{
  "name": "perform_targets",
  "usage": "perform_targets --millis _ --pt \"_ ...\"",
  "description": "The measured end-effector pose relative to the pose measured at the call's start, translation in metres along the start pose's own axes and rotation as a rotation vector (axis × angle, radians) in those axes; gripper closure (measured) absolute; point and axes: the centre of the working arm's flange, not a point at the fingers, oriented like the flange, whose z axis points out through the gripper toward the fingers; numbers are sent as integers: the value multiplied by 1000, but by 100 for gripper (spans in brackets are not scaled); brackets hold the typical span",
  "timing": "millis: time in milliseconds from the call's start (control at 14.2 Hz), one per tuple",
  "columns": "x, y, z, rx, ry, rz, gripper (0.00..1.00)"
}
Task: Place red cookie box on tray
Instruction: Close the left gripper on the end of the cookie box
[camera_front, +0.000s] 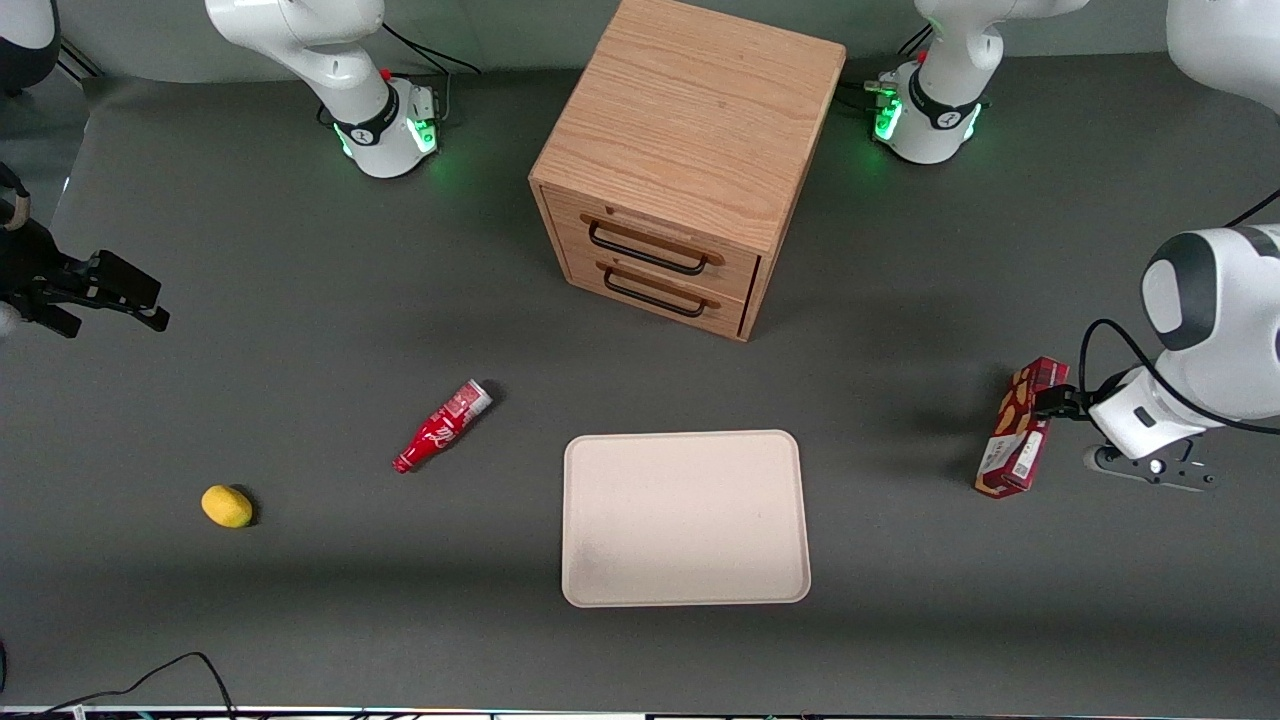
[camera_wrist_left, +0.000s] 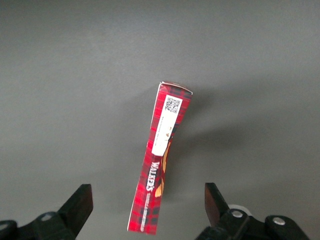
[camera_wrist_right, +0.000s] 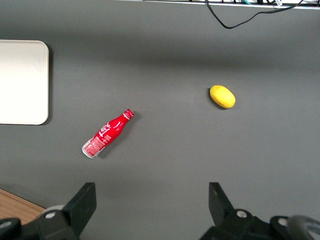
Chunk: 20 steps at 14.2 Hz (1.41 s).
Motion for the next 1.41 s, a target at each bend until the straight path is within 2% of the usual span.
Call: perform_targets --millis 141,494,917,1199,1410 --pt "-5 -1 19 -2 14 16 0" --pt "-19 2 73 14 77 21 0" --pt "-20 2 110 22 100 62 0" --pt "-23 -9 113 -3 116 86 0" --pt "-23 -9 114 -6 117 87 0"
